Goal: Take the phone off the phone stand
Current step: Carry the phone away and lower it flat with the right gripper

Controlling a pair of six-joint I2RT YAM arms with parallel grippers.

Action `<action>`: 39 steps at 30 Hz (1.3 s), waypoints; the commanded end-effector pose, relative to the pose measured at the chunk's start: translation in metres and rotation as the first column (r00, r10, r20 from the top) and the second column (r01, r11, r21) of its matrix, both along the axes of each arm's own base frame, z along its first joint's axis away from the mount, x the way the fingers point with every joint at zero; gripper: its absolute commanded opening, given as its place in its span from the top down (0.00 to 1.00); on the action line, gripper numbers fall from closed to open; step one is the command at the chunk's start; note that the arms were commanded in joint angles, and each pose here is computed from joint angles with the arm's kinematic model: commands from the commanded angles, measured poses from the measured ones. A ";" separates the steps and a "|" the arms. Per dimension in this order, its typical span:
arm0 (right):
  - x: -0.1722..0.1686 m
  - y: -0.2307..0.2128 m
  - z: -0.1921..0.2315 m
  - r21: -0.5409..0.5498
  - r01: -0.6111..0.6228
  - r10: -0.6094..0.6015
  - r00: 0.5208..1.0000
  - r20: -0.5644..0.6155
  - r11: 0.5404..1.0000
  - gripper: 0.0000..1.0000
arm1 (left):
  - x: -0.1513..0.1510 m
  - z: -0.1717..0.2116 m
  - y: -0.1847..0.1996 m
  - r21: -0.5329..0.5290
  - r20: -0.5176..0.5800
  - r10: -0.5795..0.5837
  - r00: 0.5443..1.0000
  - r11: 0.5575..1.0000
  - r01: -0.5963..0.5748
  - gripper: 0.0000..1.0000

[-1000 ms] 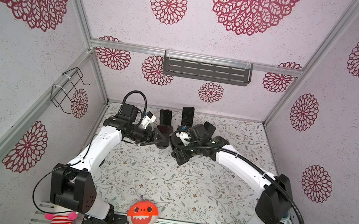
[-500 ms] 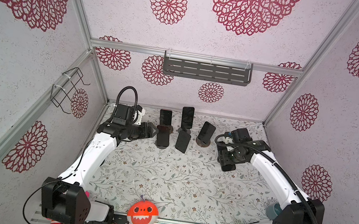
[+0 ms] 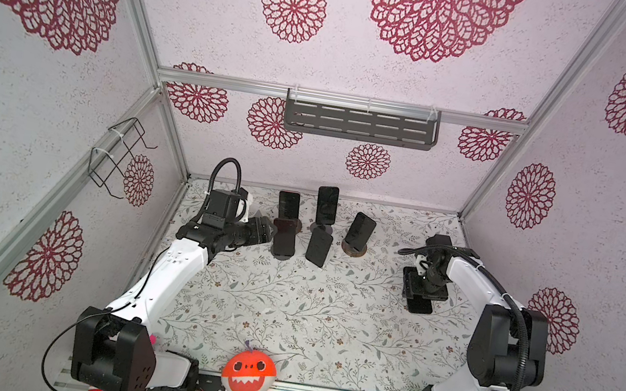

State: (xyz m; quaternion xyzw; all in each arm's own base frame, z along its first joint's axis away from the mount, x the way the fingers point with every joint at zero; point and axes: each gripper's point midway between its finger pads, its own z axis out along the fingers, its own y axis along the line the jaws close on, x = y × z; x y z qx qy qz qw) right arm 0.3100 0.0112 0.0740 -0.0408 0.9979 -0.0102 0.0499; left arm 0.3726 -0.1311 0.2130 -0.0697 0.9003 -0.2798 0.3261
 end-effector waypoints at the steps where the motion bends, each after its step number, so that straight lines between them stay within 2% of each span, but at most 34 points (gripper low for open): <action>1: 0.000 0.003 -0.003 0.031 -0.005 0.005 1.000 0.012 1.000 1.00 | 0.008 0.010 -0.002 -0.017 0.045 0.012 0.999 1.000 -0.012 0.22; 5: -0.013 0.001 -0.025 0.023 0.002 -0.001 0.999 -0.034 1.000 1.00 | 0.014 0.008 -0.005 -0.010 0.033 -0.004 0.999 1.000 0.004 0.21; 13: -0.016 -0.001 -0.043 0.018 -0.008 0.008 1.000 -0.024 1.000 0.99 | 0.017 0.009 -0.006 -0.005 0.047 -0.013 0.999 1.000 0.014 0.21; 17: -0.014 -0.002 -0.047 0.018 -0.010 0.011 1.000 -0.025 1.000 0.87 | 0.018 0.016 -0.020 -0.108 0.071 -0.052 0.996 0.992 0.060 0.21; 20: -0.010 -0.002 -0.051 0.022 -0.013 0.013 1.000 -0.025 1.000 0.79 | 0.021 0.018 -0.021 -0.123 0.076 -0.046 0.996 0.991 0.055 0.21; 23: -0.006 -0.001 -0.054 0.031 -0.020 0.021 0.999 -0.029 0.999 0.78 | 0.024 0.018 -0.017 -0.103 0.070 -0.031 0.997 0.994 0.038 0.21; 24: -0.006 -0.001 -0.055 0.029 -0.026 0.027 0.999 -0.036 0.999 0.74 | 0.023 0.019 -0.018 -0.100 0.068 -0.036 0.997 0.994 0.043 0.21; 29: -0.007 -0.003 -0.063 0.029 -0.028 0.030 0.998 -0.057 0.999 0.73 | 0.021 0.023 -0.021 -0.110 0.079 -0.050 0.996 0.992 0.059 0.19; 30: -0.007 -0.001 -0.064 0.037 -0.029 0.031 0.998 -0.058 0.999 0.65 | 0.021 0.025 -0.022 -0.122 0.086 -0.053 0.995 0.990 0.064 0.19; 31: -0.007 0.000 -0.064 0.042 -0.029 0.032 0.998 -0.059 0.999 0.61 | 0.022 0.026 -0.024 -0.132 0.092 -0.056 0.994 0.989 0.068 0.19; 37: -0.004 0.001 -0.063 0.049 -0.028 0.031 0.998 -0.061 0.998 0.49 | 0.027 0.025 -0.024 -0.115 0.078 -0.065 0.995 0.991 0.074 0.17; 39: -0.003 0.000 -0.060 0.046 -0.029 0.032 0.998 -0.058 0.999 0.41 | 0.029 0.026 -0.024 -0.105 0.078 -0.066 0.995 0.992 0.074 0.16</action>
